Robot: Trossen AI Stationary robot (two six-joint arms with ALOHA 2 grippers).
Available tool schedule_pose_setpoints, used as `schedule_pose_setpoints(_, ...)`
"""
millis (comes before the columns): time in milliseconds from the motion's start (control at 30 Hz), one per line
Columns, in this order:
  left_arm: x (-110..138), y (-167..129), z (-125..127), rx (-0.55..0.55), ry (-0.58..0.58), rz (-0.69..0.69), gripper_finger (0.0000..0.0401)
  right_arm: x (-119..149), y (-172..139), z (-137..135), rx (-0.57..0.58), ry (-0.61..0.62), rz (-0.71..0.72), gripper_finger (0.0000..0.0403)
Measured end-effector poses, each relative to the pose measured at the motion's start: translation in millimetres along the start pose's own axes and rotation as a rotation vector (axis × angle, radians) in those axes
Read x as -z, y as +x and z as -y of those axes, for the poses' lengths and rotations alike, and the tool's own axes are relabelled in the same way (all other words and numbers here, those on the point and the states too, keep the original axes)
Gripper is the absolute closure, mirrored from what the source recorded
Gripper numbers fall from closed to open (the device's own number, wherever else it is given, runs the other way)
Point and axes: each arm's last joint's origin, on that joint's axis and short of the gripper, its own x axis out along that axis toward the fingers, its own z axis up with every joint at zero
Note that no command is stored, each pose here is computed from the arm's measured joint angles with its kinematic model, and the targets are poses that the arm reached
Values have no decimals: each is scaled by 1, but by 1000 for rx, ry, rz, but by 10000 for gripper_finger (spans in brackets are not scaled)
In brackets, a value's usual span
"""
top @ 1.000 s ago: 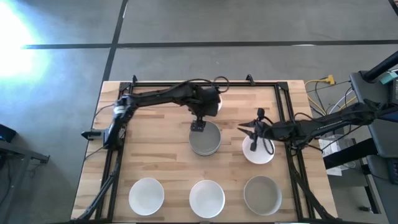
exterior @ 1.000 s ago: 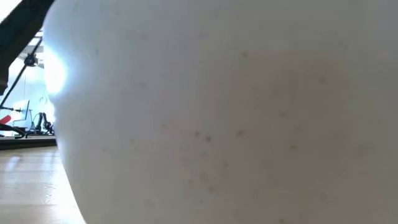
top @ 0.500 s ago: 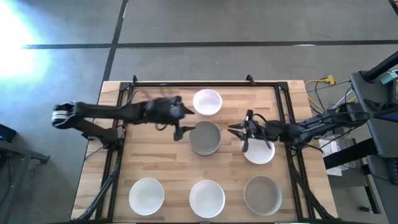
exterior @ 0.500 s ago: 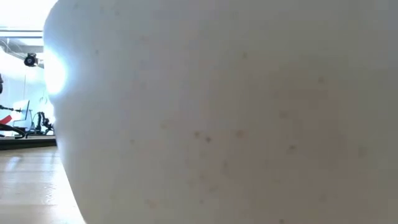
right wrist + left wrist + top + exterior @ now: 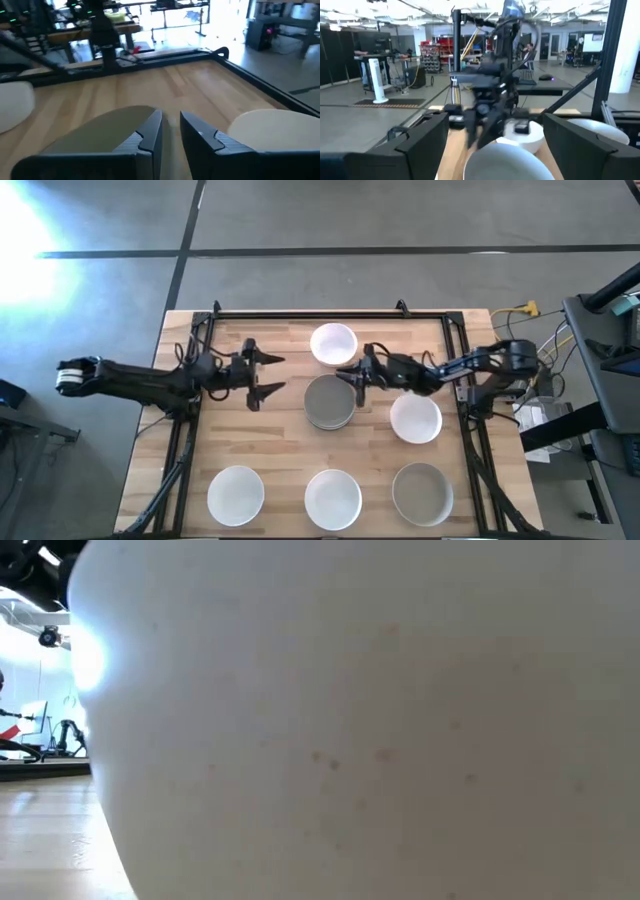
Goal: Nest bowls inside each other
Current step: Stack the brown bowl on top of the dark gray bowl, then stack the white bowl on top of the brown bowl
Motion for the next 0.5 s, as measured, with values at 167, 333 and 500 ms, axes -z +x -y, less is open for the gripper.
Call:
schedule_pose_setpoints(167, -3, -3, 0, 8, -5, 18, 95, 8, 13, 12, -28, 64, -54, 339)
schedule_pose_setpoints(333, 2, -3, 0, 12, -5, -30, 95, 6, 12, 13, -28, 69, -53, 339)
schedule_pose_setpoints(500, 4, -2, 0, 13, -4, -42, 95, -10, -2, 7, -45, 54, -38, 339)
